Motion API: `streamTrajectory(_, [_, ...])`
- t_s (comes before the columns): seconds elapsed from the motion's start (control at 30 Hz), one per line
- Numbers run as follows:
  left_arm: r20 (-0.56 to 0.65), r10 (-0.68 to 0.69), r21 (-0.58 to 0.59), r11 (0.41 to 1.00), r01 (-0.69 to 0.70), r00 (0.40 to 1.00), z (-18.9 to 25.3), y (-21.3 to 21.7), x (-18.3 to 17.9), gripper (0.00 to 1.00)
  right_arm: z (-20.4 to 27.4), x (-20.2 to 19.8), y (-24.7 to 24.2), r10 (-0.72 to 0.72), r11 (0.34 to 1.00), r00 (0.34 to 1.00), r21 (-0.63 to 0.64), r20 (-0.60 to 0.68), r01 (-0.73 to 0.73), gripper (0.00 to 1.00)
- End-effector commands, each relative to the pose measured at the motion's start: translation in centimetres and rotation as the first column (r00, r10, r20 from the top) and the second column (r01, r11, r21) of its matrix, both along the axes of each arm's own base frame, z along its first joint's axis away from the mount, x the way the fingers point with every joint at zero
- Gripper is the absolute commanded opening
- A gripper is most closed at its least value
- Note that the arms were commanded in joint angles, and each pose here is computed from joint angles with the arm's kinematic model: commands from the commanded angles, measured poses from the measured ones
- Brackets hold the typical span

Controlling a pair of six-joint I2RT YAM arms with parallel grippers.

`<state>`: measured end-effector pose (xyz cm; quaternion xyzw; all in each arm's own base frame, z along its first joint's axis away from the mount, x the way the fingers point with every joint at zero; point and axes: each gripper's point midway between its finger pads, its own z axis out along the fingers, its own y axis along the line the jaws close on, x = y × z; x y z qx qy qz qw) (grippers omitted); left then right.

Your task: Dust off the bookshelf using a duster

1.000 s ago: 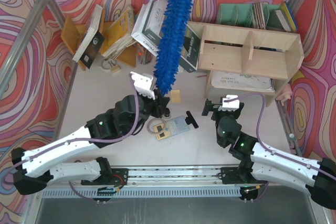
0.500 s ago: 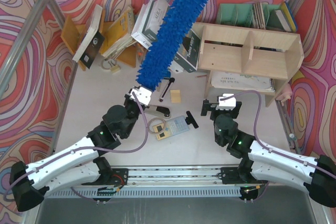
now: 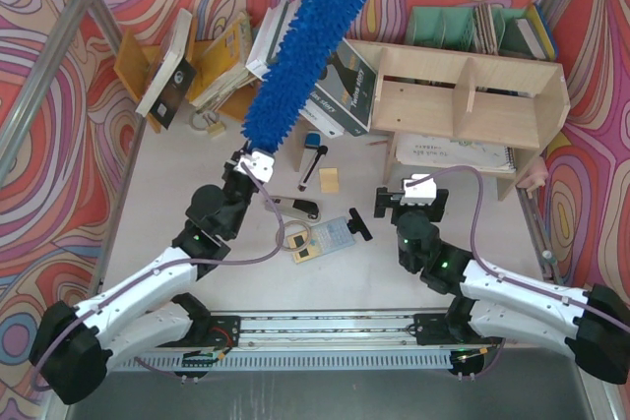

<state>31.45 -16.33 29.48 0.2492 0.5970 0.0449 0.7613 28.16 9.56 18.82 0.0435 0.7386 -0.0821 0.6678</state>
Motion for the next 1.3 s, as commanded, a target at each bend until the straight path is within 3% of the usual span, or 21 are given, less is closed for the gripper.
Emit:
streamTrajectory(0.0, [0.087,-0.074,-0.042,0.996,0.078,0.993,1.3,-1.5,0.5,0.0,1.2,0.3,-0.1,-0.022,0.999,1.0,0.025,0.015,0.021,0.91])
streamTrajectory(0.4, [-0.047,-0.159,-0.019,0.987,0.158,0.986,-7.6,-4.9,1.2,0.0,1.2,0.4,-0.3,-0.029,0.999,1.0,0.023,0.013,0.029,0.91])
streamTrajectory(0.67, [-0.09,-0.222,0.067,0.971,0.228,0.971,-10.3,-7.8,0.4,0.0,0.9,0.6,-0.4,-0.038,0.999,0.999,0.013,0.003,0.038,0.91])
streamTrajectory(1.27, [0.072,-0.071,-0.045,0.996,0.075,0.995,-1.9,-2.6,0.8,0.0,0.9,0.6,-0.5,-0.037,0.999,0.999,0.02,0.001,0.037,0.91])
